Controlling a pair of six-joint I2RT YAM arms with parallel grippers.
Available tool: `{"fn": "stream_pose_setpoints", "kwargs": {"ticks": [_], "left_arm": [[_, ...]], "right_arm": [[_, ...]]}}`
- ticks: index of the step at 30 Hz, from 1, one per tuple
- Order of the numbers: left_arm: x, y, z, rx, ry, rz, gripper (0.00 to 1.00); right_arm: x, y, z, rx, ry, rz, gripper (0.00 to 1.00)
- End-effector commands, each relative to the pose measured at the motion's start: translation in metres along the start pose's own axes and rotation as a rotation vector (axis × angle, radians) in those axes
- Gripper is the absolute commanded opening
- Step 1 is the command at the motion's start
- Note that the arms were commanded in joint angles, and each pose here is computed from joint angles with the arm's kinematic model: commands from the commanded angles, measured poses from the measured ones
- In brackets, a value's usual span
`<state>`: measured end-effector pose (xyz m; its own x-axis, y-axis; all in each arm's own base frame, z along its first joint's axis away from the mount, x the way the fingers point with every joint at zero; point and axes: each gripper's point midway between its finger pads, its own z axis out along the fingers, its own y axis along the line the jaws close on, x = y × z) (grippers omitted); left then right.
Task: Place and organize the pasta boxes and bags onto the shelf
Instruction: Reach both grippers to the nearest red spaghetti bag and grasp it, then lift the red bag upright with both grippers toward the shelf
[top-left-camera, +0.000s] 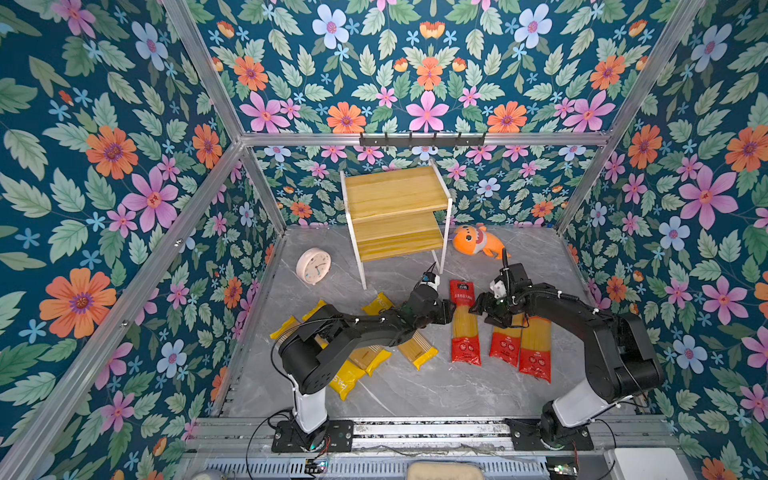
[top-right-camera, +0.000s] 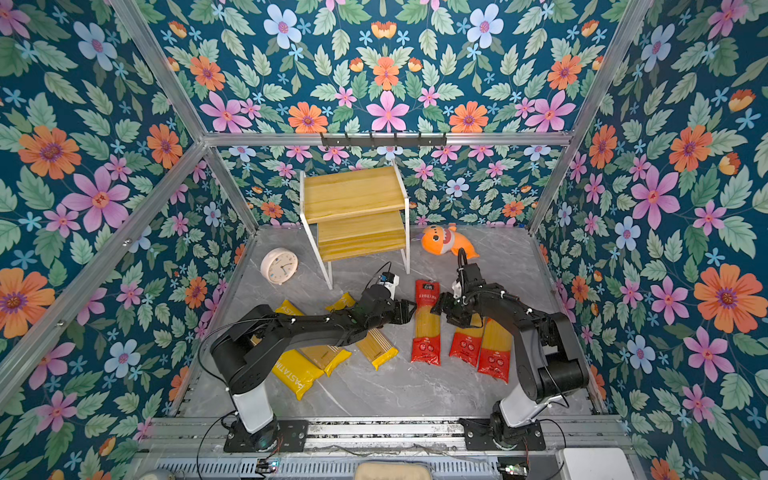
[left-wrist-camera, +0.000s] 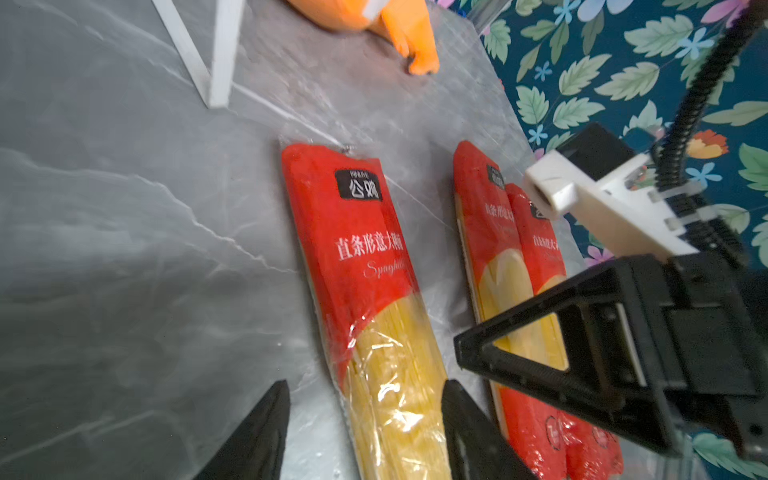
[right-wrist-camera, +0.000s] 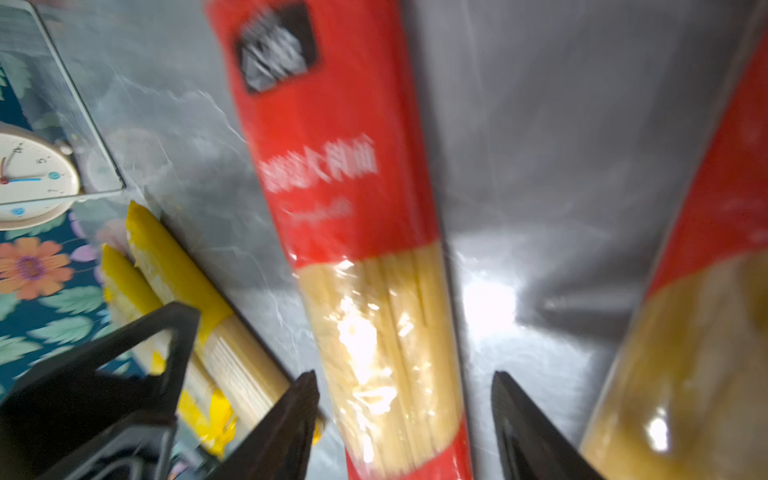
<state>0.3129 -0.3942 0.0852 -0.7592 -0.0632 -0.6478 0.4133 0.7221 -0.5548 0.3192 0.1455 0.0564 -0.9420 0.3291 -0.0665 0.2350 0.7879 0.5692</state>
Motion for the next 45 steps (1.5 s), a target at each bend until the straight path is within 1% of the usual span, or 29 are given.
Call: {"fn": "stream_pose_setpoints", "kwargs": {"ticks": [1, 3, 7, 11, 13, 17, 21, 25, 33, 36, 40, 42, 45], "left_arm": [[0.017, -0.012, 0.009, 0.088, 0.083, -0.042, 0.59], [0.025, -0.010, 0.015, 0.097, 0.109, -0.054, 0.57], [0.036, -0.009, 0.024, 0.120, 0.134, -0.084, 0.49], [0.041, -0.004, 0.026, 0.113, 0.145, -0.087, 0.45], [0.046, 0.000, 0.029, 0.110, 0.158, -0.092, 0.43], [0.051, 0.005, 0.033, 0.122, 0.172, -0.125, 0.34], [0.047, 0.014, 0.032, 0.123, 0.162, -0.152, 0.27], [0.045, 0.021, 0.030, 0.127, 0.158, -0.170, 0.22], [0.033, 0.022, 0.021, 0.154, 0.128, -0.171, 0.22], [0.024, 0.020, 0.015, 0.172, 0.116, -0.171, 0.24], [0.009, 0.020, -0.002, 0.216, 0.096, -0.174, 0.28], [0.004, 0.019, -0.012, 0.234, 0.086, -0.162, 0.30], [-0.004, 0.014, -0.025, 0.255, 0.070, -0.131, 0.34]], "right_arm": [[0.000, 0.025, 0.002, -0.158, 0.032, -0.037, 0.67], [-0.005, 0.020, 0.009, -0.148, 0.021, -0.025, 0.67], [-0.009, 0.003, 0.029, -0.102, 0.026, -0.001, 0.65], [-0.012, -0.011, 0.035, -0.045, 0.007, -0.012, 0.64], [-0.013, -0.009, 0.038, -0.071, 0.005, -0.024, 0.64], [-0.011, 0.000, 0.044, -0.142, 0.031, -0.052, 0.62], [-0.005, 0.018, 0.043, -0.266, 0.055, -0.099, 0.55], [-0.002, 0.027, 0.040, -0.335, 0.048, -0.128, 0.47], [-0.004, 0.036, 0.034, -0.391, 0.013, -0.152, 0.27], [-0.006, 0.039, 0.030, -0.407, -0.019, -0.155, 0.20], [-0.007, 0.043, 0.022, -0.424, -0.066, -0.166, 0.14], [-0.007, 0.046, 0.017, -0.438, -0.087, -0.181, 0.11], [-0.009, 0.056, 0.001, -0.481, -0.155, -0.228, 0.07]]}}
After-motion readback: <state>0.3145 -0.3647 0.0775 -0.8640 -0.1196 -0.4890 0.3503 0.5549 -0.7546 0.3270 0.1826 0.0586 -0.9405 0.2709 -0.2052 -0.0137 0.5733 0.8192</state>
